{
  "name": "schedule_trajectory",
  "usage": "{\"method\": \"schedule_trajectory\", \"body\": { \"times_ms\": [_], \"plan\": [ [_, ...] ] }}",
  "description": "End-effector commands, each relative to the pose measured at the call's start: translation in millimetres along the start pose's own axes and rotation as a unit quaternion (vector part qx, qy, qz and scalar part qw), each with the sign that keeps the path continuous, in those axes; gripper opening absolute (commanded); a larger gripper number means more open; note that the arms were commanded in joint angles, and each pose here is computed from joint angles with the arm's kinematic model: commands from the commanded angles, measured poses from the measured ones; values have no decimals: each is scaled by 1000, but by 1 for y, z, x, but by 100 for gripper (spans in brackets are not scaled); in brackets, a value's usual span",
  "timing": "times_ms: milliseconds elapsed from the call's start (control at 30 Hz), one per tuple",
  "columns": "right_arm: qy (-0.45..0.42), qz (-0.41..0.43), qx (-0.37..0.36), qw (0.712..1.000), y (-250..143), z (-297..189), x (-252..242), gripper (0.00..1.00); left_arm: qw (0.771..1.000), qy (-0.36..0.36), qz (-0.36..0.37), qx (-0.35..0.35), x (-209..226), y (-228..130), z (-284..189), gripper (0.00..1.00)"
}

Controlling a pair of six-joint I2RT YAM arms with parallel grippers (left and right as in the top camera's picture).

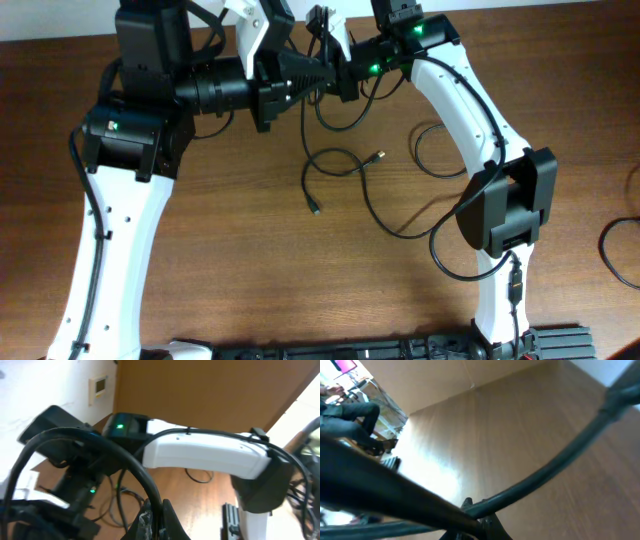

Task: Untangle cables

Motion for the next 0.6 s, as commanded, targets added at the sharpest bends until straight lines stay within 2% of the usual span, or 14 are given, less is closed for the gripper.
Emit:
{"method": "schedule_trajectory", "body": {
  "times_ms": [0,33,67,100,133,167,300,433,567],
  "plan": [
    [-23,45,10,999,-12,-10,-14,4,998,62,8,19,-3,8,-10,13],
    [-36,71,9,997,-13,-15,-18,4,997,78,3,29,-1,6,-10,15],
    [-47,98,6,994,-13,-21,-21,4,995,93,-2,40,0,3,-11,22],
    [-54,124,-1,991,-14,-29,-25,4,992,115,-11,56,3,-1,-12,34],
    [-59,147,-10,987,-13,-38,-28,4,989,129,-16,66,4,-3,-12,53],
    [-66,172,-20,983,-13,-49,-31,4,987,142,-23,78,5,-6,-13,97],
    [-81,215,-53,972,-6,-80,-34,4,982,151,-43,102,5,-14,-14,99],
    [-54,200,-86,975,10,-105,-19,4,978,156,-64,125,3,-21,-15,99],
    [-59,185,-120,974,43,-125,5,4,972,159,-85,149,0,-29,-17,99]
  ]
}}
Point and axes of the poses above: each gripper's point midway between its finger pads, its own z axis out along the fingers, its own x axis along the line the jaws close on, y = z × x, the point moved 10 cm from there along -z, back along the fingers, and after that the axes turned 15 degrees about z, right-handed, at the moved point
